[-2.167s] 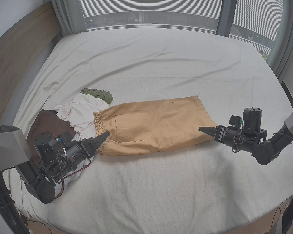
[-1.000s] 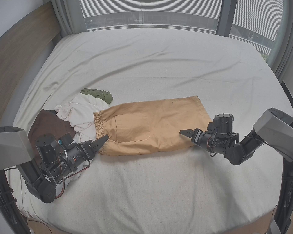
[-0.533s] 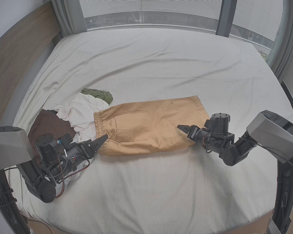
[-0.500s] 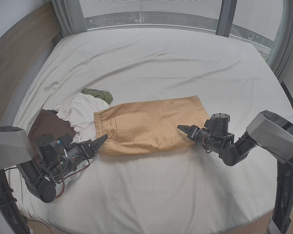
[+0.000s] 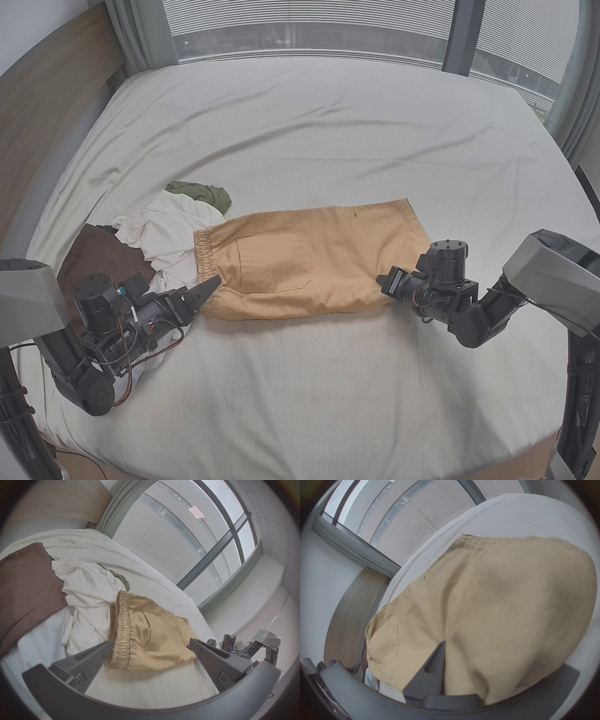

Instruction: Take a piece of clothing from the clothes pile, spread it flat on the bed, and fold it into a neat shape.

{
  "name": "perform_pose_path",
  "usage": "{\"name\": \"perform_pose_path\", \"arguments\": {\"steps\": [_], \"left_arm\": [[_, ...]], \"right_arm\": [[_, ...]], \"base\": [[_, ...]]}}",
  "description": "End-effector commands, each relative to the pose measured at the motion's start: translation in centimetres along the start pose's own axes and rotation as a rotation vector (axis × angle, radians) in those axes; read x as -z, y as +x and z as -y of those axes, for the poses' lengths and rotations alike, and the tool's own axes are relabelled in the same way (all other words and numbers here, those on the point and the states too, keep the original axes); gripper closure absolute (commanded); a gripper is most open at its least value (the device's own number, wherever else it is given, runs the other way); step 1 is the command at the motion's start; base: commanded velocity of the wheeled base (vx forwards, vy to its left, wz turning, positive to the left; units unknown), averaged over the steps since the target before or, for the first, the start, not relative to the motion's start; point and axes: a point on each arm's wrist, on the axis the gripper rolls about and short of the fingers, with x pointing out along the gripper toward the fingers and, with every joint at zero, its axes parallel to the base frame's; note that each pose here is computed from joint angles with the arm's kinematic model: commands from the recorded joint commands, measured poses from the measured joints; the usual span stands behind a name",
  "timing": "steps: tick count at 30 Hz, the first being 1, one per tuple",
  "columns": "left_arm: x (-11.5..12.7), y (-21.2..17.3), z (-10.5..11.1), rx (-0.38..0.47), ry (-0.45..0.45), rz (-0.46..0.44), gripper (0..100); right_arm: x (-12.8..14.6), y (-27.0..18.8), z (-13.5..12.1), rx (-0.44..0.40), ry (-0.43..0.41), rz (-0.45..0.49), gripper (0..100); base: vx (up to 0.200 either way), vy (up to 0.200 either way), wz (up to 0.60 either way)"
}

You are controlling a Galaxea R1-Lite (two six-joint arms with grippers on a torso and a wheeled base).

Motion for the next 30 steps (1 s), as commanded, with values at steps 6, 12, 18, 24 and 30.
{"name": "perform_pose_path", "arguments": {"steps": [6, 12, 18, 24, 30], "left_arm": [[0.0, 0.0, -0.2, -0.008, -0.003, 0.002, 0], [0.0, 0.0, -0.3, -0.007, -0.008, 0.0, 0], [0.0, 0.0, -0.3, -0.007, -0.008, 0.0, 0], [0.1, -0.1, -0.2, -0.008, -0.009, -0.005, 0], [0.2, -0.1, -0.2, -0.008, -0.01, -0.01, 0]], "right_arm": [[1.1, -3.2, -0.3, 0.009, -0.055, -0.024, 100], [1.4, -5.4, -0.3, 0.028, -0.085, -0.05, 100], [2.2, -7.1, 0.2, 0.084, -0.095, -0.059, 100], [3.3, -9.2, 0.9, 0.116, -0.103, -0.108, 100], [4.7, -11.4, 1.8, 0.155, -0.121, -0.171, 100]], "base": [[0.0, 0.0, 0.0], [0.0, 0.0, 0.0], [0.0, 0.0, 0.0], [0.0, 0.0, 0.0], [0.0, 0.0, 0.0]]}}
